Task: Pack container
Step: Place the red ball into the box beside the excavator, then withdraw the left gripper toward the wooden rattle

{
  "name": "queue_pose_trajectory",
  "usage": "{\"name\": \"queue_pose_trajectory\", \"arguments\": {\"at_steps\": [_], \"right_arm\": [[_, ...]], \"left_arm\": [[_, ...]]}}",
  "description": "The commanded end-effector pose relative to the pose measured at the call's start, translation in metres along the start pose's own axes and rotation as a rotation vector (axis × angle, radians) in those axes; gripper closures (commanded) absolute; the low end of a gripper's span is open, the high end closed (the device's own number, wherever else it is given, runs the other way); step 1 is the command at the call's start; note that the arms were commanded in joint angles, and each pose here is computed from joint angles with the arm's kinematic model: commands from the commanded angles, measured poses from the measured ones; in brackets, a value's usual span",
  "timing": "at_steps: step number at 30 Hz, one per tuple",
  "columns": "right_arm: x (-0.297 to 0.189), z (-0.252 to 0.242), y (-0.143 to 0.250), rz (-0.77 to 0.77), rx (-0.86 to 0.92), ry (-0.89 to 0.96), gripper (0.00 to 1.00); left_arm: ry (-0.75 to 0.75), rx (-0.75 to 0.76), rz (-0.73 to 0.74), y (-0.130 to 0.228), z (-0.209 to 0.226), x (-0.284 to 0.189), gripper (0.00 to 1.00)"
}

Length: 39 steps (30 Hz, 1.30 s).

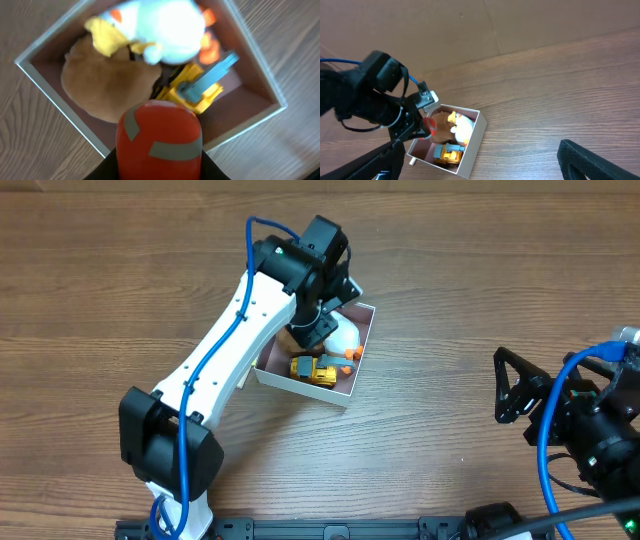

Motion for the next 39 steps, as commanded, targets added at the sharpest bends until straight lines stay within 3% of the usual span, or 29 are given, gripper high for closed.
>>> {"name": "queue_pose_trajectory", "arguments": {"at_steps": [1, 4, 6, 12, 13, 15, 28, 33, 39], "right_arm": [[-0.002, -0.001, -0.003, -0.018, 0.000, 0.012, 0.00], [-0.002, -0.001, -0.003, -0.018, 0.000, 0.012, 0.00], [-0.002, -0.001, -0.003, -0.018, 0.000, 0.012, 0.00], [-0.002, -0.001, -0.003, -0.018, 0.000, 0.012, 0.00], [-0.002, -0.001, -0.003, -0.018, 0.000, 0.012, 0.00], [-0.002, -0.001, -0.003, -0.018, 0.000, 0.012, 0.00], [-0.002, -0.001, -0.003, -0.018, 0.000, 0.012, 0.00], [-0.002, -0.001, -0.003, -0.018, 0.000, 0.012, 0.00], [-0.002, -0.001, -0.003, -0.018, 0.000, 0.012, 0.00]], "left_arm": [[-0.027, -0.024, 0.061, 0.016, 0.020, 0.016, 0.71], [-0.008, -0.059, 0.085, 0.026, 0.029, 0.028, 0.56], [0.007, -0.070, 0.093, 0.029, 0.032, 0.034, 0.52], [0.054, -0.083, 0.115, 0.036, 0.027, 0.043, 0.49], [0.055, -0.088, 0.118, 0.036, 0.027, 0.044, 0.42], [0.054, -0.091, 0.119, 0.036, 0.027, 0.044, 0.00], [0.021, -0.243, 0.153, 0.037, 0.029, 0.011, 0.00], [-0.054, -0.508, 0.070, 0.046, 0.054, -0.040, 0.00], [-0.064, -0.763, -0.042, 0.097, 0.093, -0.091, 0.00]]}}
Point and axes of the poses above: each gripper's point midway between its finger pads, its own x axis out along the fingers, its own z axis along the line the jaws close on, y = z × x, the point moved 9 cm from there along -x, back along the fingers, and after that the axes turned 7 degrees about -x, right-handed, at the moved point
